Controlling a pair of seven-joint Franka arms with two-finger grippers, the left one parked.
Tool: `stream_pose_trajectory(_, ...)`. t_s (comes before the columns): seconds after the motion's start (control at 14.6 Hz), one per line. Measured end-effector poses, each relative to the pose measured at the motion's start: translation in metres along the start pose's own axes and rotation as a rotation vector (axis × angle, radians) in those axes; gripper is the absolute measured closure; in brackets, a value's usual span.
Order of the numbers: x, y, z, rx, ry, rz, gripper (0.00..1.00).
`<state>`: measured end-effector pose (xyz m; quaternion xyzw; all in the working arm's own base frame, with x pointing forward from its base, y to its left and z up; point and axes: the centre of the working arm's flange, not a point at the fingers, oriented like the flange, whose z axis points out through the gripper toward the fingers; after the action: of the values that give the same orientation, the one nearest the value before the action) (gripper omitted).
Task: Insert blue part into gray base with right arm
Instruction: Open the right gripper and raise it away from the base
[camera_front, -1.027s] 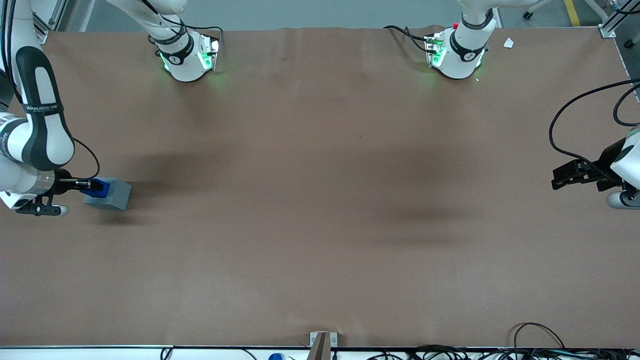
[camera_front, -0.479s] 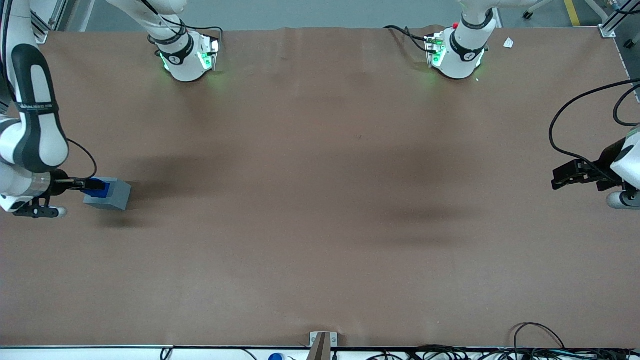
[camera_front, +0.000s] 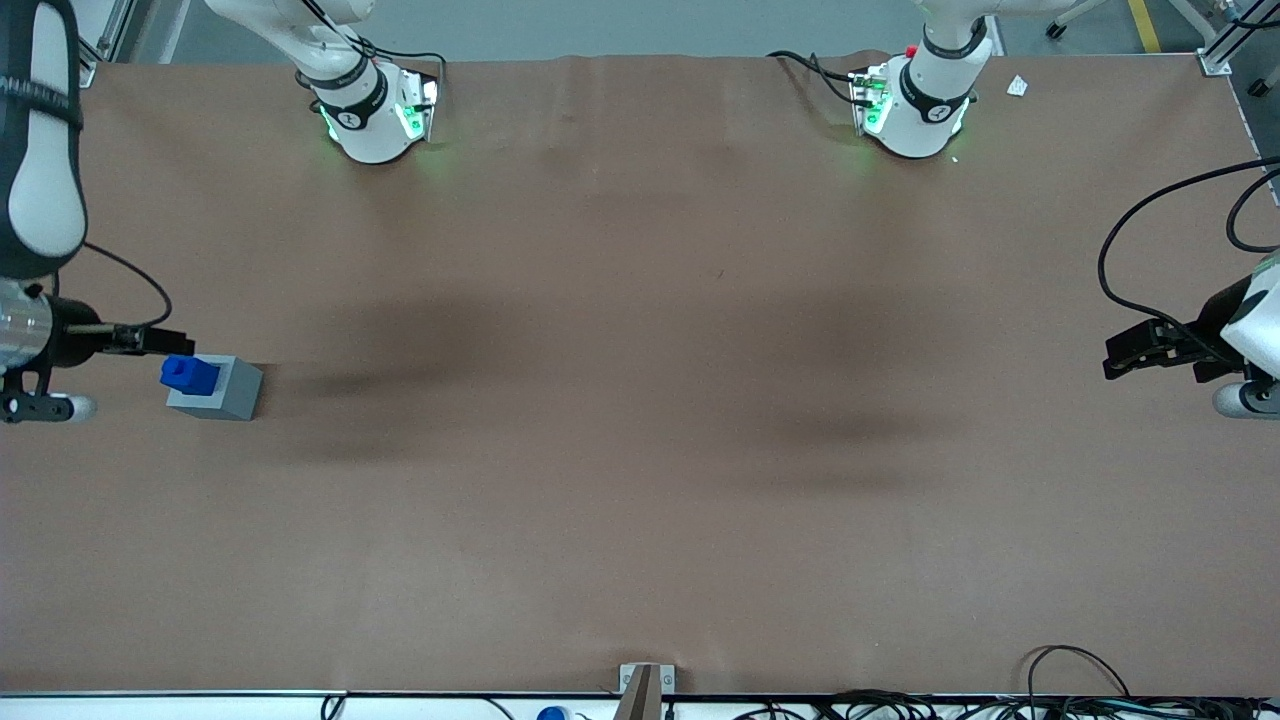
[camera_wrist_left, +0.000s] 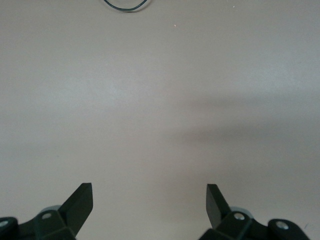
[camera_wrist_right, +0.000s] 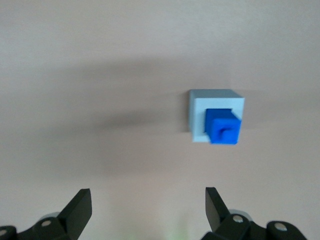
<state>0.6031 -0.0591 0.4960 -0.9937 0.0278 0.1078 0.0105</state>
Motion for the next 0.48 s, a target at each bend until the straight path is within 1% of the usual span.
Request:
stream_pose_trajectory(0.21,-0.038,-0.041,-0.054,-0.003,0.070,-0.044,0.00)
stream_pose_trajectory(0.34,-0.062,-0.048,-0.082,0.001,0.120,-0.062,0.00)
stream_pose_trajectory(0.48,-0.083,-0.047,-0.103,0.007,0.161,-0.065,0.00)
